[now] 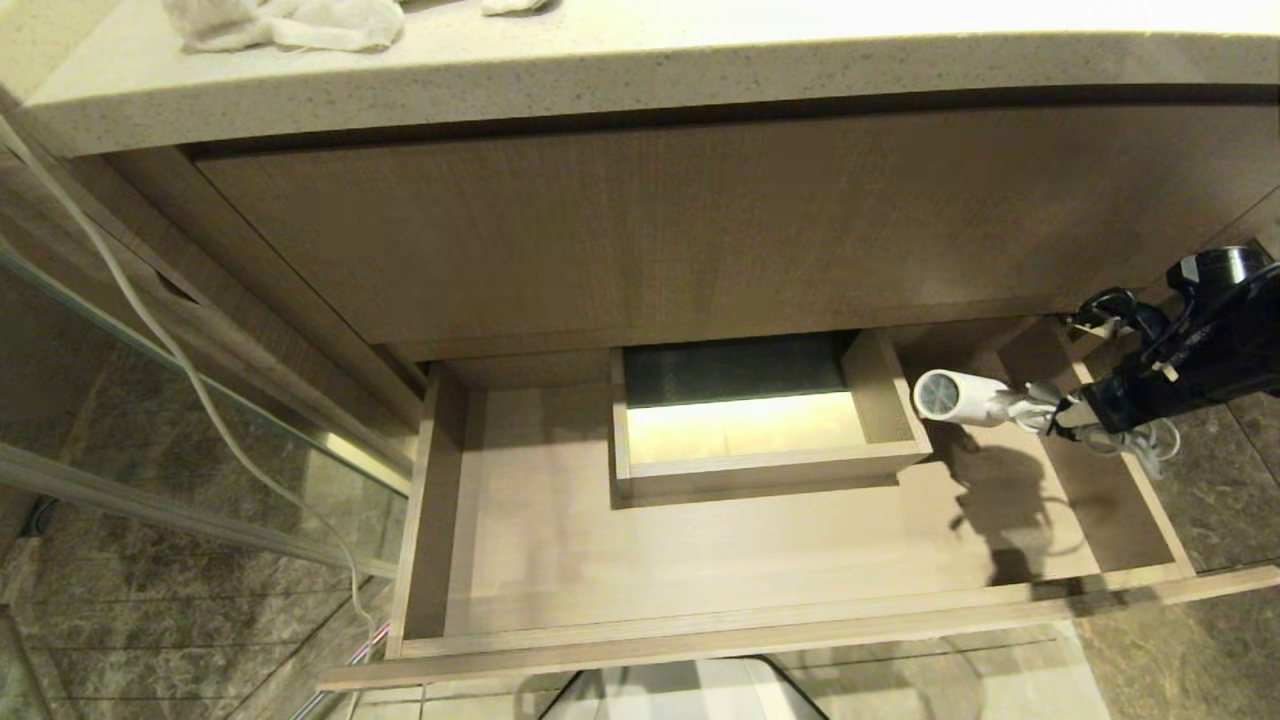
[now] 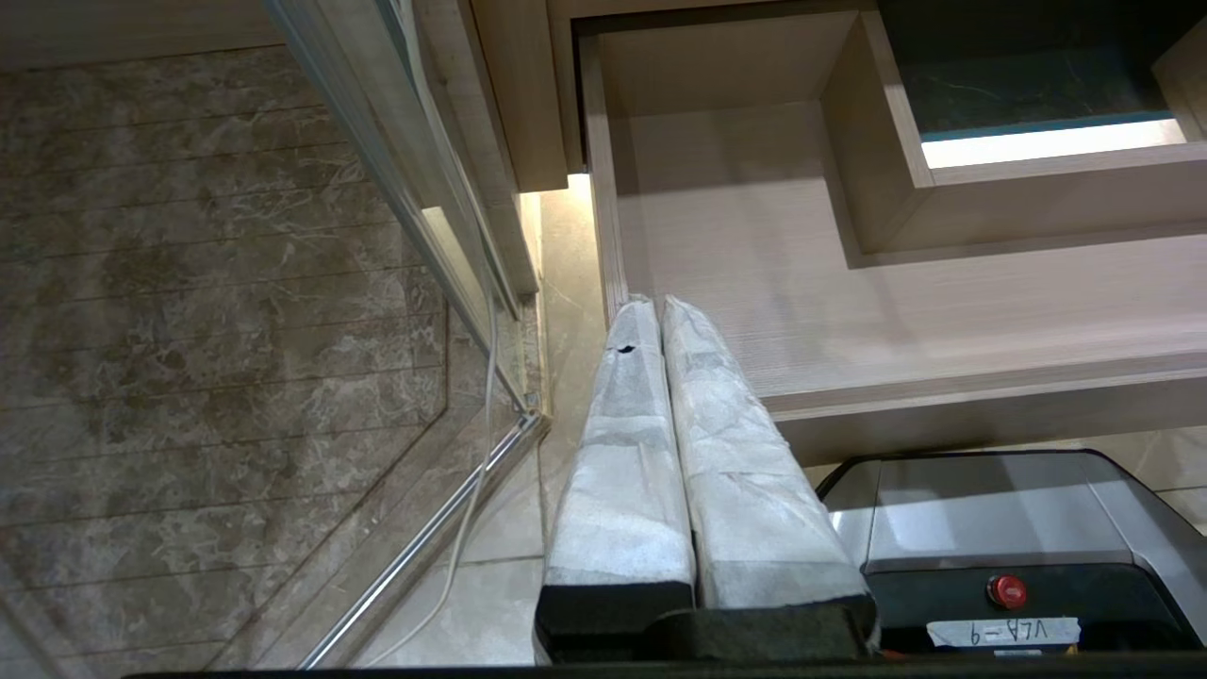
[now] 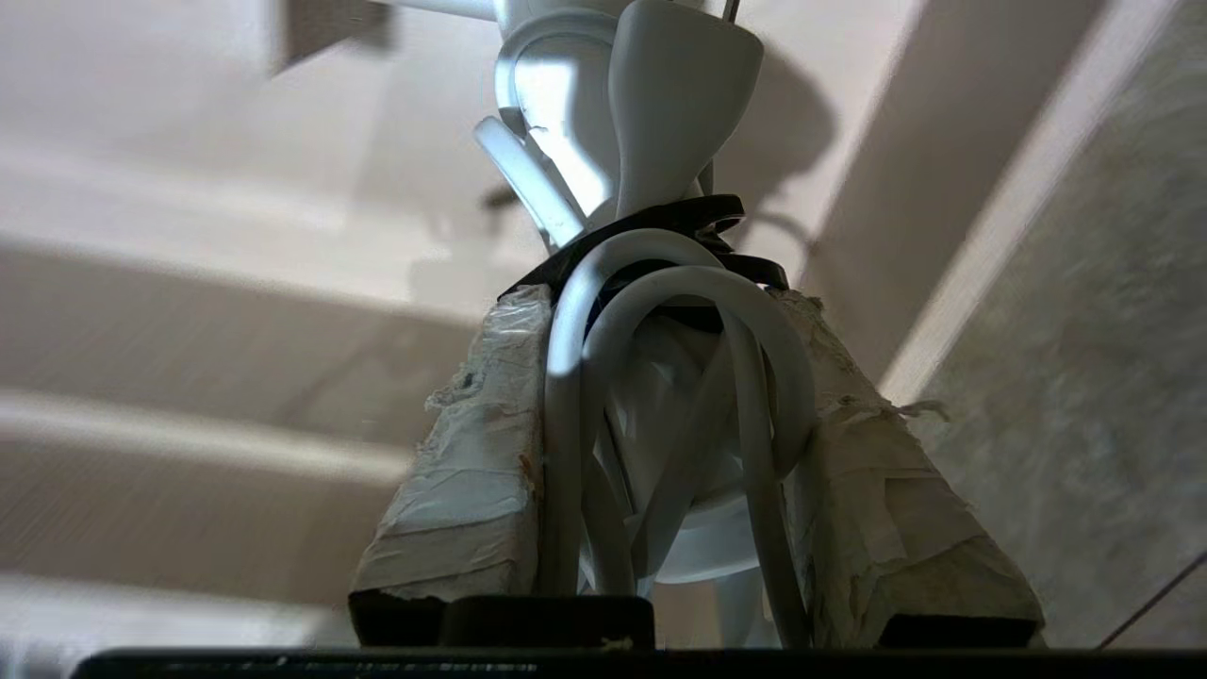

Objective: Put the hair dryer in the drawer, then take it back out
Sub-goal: Put it into the drawer

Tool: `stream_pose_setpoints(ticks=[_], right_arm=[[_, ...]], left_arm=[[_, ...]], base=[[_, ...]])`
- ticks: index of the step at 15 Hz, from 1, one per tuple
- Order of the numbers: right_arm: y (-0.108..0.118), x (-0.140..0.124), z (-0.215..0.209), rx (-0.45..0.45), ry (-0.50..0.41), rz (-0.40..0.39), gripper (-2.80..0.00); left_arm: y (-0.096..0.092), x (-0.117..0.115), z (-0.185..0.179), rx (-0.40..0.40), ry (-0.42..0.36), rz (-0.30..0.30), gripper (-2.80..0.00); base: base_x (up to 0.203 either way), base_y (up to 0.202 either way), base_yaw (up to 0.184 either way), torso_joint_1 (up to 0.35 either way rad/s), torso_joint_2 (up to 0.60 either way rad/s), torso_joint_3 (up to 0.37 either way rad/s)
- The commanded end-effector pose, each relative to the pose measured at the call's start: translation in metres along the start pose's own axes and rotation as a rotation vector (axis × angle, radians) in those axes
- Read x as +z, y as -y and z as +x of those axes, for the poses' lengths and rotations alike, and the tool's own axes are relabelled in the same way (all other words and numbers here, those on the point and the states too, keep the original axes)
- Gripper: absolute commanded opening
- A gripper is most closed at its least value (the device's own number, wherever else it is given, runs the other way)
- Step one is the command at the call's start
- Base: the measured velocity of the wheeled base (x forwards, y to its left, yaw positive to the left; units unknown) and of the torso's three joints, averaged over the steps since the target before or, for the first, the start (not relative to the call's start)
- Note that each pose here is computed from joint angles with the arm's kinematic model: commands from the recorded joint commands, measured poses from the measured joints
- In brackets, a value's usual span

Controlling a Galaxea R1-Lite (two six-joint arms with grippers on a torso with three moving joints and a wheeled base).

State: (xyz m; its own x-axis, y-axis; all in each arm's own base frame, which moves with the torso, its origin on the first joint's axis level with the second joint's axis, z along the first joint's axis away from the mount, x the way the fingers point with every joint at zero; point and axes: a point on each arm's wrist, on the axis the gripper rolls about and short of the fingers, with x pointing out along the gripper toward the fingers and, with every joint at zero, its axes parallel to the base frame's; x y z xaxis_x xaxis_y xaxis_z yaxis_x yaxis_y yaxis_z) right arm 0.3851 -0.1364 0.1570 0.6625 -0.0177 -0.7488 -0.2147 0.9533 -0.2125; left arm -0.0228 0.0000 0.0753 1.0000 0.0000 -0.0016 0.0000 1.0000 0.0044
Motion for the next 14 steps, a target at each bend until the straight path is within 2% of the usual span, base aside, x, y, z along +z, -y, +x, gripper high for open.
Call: stream_pose_setpoints(ticks=[1, 11, 14], right_arm=[[0.012, -0.005, 0.03, -0.001, -0.014, 0.009, -2.8], [0.032, -0.007, 0.109, -0.083, 0.108, -0.018, -2.8], [0.029, -0.016, 0.121, -0.062, 0.082, -0.013, -2.8]], left_arm=[[0.0, 0.0, 0.0, 0.0, -0.001, 0.0, -2.8], [0.0, 0.0, 0.0, 0.0, 0.0, 0.0, -2.8], [0.0, 0.0, 0.0, 0.0, -0.002, 0.0, -2.8]], base=[[0.0, 0.0, 0.0, 0.0, 0.0, 0.0], [0.0, 0.0, 0.0, 0.0, 0.0, 0.0], [0.0, 0.0, 0.0, 0.0, 0.0, 0.0]])
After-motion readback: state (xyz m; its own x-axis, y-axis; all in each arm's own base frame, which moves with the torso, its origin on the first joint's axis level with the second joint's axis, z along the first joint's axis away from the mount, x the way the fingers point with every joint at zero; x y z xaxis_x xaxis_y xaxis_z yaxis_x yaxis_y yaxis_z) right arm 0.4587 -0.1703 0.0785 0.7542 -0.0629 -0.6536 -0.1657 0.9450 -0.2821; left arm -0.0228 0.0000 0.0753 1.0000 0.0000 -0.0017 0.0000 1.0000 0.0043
